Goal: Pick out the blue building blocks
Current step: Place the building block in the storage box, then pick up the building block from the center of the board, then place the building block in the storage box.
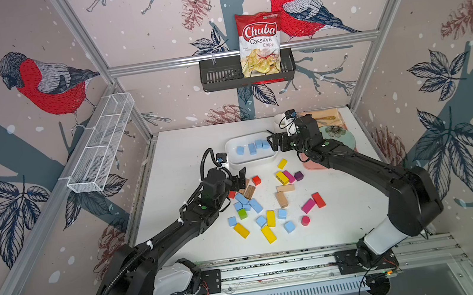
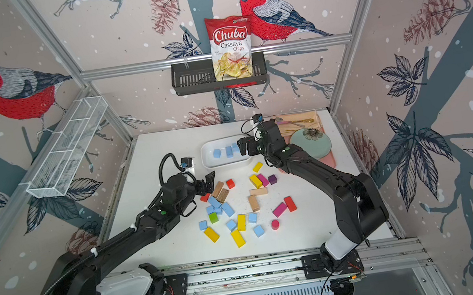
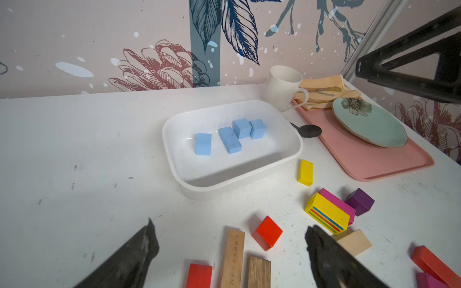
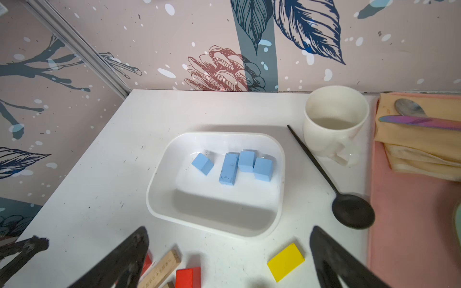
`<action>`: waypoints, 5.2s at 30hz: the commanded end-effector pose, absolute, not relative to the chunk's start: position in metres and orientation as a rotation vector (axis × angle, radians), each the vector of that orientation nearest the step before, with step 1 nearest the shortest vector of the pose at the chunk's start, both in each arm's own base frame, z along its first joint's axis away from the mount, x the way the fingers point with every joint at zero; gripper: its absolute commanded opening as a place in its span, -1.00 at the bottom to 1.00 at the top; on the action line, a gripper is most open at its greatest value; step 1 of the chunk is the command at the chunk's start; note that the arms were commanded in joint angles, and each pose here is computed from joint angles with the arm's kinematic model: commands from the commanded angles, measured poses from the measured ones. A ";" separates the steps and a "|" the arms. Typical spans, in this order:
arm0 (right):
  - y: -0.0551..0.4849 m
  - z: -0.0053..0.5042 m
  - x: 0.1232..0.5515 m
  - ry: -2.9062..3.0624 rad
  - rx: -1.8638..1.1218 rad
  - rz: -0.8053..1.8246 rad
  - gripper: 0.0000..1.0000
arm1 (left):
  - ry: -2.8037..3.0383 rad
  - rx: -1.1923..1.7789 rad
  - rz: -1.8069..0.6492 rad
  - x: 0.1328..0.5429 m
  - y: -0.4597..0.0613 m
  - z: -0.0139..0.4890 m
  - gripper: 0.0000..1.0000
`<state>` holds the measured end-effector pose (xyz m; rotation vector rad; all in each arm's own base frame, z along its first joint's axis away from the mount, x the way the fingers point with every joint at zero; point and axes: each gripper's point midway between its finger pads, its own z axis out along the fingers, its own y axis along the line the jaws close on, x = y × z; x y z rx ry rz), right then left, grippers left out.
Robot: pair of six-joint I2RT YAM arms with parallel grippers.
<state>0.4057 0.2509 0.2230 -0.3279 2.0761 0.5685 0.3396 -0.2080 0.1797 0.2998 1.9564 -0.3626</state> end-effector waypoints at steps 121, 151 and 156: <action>0.276 0.171 0.261 1.934 -0.777 0.596 1.00 | 2.188 0.116 -0.162 0.491 -0.238 0.170 -0.67; 0.274 0.165 0.263 1.955 -0.764 0.582 0.99 | 2.299 -0.037 -0.057 0.557 -0.212 0.087 -0.28; 0.274 0.161 0.263 1.963 -0.771 0.576 0.99 | 2.298 -0.038 -0.062 0.558 -0.212 0.088 -0.02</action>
